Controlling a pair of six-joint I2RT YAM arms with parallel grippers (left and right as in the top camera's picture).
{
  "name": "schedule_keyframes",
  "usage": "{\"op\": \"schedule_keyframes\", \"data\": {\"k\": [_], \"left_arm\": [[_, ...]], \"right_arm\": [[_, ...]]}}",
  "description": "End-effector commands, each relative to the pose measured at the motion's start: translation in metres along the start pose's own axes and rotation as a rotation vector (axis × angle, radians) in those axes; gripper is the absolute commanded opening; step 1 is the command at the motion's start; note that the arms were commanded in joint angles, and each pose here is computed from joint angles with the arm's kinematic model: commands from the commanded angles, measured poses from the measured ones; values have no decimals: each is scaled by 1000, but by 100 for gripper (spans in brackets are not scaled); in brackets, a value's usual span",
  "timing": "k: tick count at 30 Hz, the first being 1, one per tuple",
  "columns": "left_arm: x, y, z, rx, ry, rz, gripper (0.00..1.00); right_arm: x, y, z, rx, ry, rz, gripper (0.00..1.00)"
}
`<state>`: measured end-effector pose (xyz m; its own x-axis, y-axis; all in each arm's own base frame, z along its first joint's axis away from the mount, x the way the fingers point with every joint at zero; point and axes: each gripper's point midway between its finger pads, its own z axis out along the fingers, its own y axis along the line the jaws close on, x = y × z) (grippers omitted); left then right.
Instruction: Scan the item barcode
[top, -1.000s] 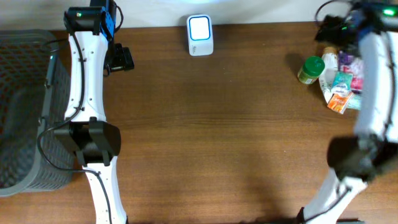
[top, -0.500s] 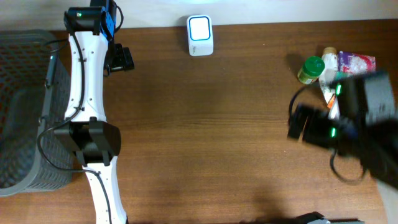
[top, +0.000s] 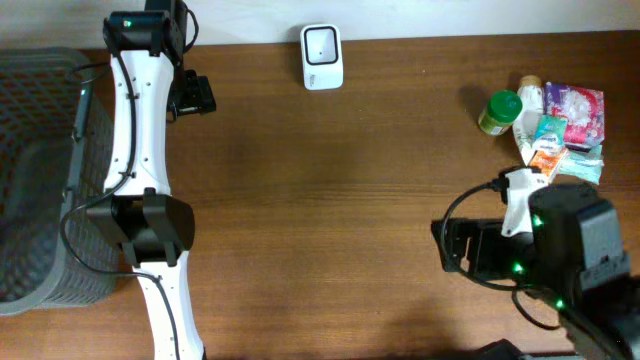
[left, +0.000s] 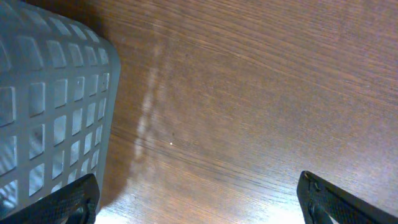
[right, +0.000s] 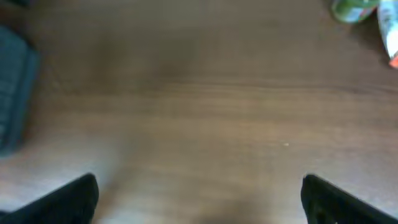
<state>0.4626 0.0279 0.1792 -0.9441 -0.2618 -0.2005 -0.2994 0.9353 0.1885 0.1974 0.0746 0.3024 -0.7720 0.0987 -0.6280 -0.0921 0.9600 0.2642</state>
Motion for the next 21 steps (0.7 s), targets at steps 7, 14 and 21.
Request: {"op": "schedule_keyframes", "data": {"k": [7, 14, 21], "left_arm": [[0, 1, 0, -3, 1, 8, 99], [0, 1, 0, -3, 1, 8, 99], [0, 1, 0, -3, 1, 8, 99]], "right_arm": [[26, -52, 67, 4, -511, -205, 99], [40, -70, 104, -2, -777, -232, 99], [47, -95, 120, 69, -793, -194, 98]]}}
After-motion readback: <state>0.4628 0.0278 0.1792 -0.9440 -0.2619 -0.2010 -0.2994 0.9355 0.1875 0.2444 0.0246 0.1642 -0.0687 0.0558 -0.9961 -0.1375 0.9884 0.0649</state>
